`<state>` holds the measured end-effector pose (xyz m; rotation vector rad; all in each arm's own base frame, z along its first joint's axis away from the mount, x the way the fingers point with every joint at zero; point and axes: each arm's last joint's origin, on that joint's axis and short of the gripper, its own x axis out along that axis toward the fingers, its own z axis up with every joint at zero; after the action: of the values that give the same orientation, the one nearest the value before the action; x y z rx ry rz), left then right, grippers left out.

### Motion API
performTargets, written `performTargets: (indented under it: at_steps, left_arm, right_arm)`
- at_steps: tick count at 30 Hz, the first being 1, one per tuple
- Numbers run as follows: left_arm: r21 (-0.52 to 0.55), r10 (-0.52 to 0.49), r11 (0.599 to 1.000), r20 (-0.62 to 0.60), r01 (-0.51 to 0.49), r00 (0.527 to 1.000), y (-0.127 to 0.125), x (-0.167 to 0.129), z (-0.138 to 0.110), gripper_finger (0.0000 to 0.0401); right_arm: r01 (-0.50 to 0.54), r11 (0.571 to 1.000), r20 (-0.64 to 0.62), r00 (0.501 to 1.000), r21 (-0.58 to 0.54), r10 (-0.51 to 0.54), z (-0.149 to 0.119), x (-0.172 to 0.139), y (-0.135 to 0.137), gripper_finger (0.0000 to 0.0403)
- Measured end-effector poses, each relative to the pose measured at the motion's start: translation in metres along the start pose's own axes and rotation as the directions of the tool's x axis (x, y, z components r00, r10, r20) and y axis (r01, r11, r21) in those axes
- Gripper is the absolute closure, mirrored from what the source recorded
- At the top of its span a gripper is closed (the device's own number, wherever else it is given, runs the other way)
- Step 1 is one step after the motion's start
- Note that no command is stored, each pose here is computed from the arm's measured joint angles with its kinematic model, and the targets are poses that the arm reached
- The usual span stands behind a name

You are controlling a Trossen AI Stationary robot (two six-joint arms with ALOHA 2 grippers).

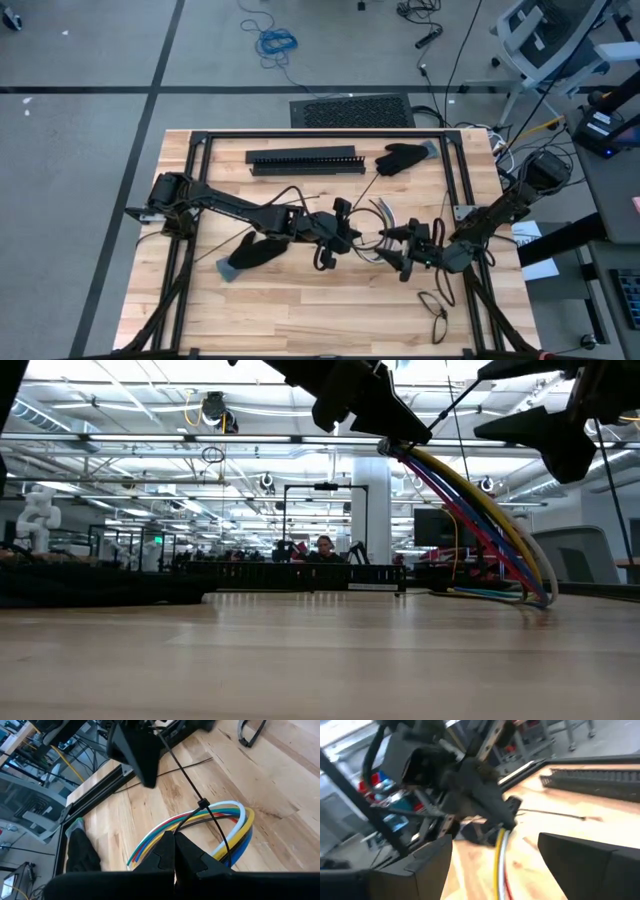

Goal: Ziptie cables
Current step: Wrap the cable wires using a zip tie

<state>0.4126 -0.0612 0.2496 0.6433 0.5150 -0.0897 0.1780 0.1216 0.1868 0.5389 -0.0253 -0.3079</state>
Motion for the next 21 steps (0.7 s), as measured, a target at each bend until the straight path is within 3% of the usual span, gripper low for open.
performTargets:
  at_steps: [5,15,21]
  left_arm:
    - [-0.004,0.006,1.0,-0.005,-0.006,1.0,0.0028,0.0007,-0.0018,0.0401]
    - [-0.011,0.015,1.0,-0.01,-0.015,1.0,0.0072,0.0017,-0.0044,0.0401]
    - [-0.009,0.013,1.0,-0.006,-0.013,1.0,0.0058,0.0013,-0.0033,0.0401]
  right_arm:
    - [0.043,0.999,0.04,0.998,-0.028,-0.042,0.002,0.0,-0.0006,0.0144]
    - [0.015,0.999,0.082,0.997,-0.044,-0.011,0.0089,-0.0017,0.0049,0.0292]
    - [0.017,0.998,0.083,0.996,-0.053,-0.012,0.009,-0.0017,0.0049,0.0306]
